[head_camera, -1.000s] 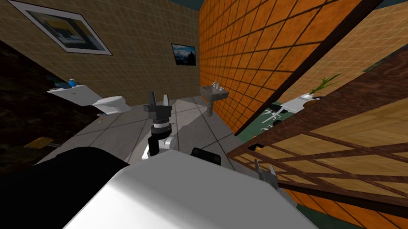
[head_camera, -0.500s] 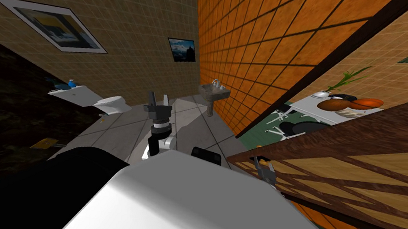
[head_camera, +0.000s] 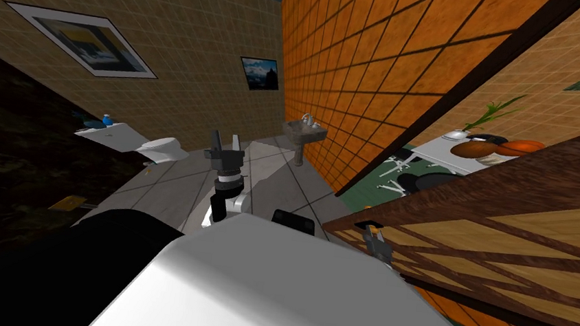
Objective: Pull the door open
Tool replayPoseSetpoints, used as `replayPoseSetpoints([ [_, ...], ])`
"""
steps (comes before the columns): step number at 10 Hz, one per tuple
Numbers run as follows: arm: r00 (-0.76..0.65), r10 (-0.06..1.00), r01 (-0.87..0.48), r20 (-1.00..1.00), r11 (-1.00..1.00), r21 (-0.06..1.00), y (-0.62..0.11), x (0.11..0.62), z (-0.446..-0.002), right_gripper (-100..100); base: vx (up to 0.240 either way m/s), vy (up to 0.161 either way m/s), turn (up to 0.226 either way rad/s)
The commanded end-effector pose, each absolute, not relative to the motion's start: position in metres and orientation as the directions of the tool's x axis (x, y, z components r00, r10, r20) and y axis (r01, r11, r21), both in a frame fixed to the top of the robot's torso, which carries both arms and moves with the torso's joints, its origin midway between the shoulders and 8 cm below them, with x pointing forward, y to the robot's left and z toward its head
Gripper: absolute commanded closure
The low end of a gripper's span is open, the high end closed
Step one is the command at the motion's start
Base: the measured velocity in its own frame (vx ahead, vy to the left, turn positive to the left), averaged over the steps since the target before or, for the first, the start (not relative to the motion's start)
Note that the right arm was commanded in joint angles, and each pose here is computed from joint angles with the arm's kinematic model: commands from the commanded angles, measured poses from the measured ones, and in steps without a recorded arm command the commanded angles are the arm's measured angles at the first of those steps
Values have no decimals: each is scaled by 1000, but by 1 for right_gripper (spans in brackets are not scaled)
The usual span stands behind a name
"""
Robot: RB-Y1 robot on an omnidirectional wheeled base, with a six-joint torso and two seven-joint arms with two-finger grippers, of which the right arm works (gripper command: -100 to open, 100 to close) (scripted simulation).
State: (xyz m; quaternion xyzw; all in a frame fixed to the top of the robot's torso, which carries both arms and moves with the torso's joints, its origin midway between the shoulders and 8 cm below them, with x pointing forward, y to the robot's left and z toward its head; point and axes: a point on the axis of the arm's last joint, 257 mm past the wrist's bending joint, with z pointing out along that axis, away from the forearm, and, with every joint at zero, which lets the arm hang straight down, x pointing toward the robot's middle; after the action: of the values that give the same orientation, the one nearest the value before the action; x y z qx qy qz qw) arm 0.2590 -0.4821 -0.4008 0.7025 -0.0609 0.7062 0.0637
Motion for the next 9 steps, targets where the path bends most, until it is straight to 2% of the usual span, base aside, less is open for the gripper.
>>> replayPoseSetpoints([
  [1, -8, 4, -176, 1000, -984, 3, -482, 259, -400, 100, 0, 0, 0],
  [9, -1, 1, -2, 1000, -1000, 1, -440, 242, -400, 100, -180, -57, 38],
])
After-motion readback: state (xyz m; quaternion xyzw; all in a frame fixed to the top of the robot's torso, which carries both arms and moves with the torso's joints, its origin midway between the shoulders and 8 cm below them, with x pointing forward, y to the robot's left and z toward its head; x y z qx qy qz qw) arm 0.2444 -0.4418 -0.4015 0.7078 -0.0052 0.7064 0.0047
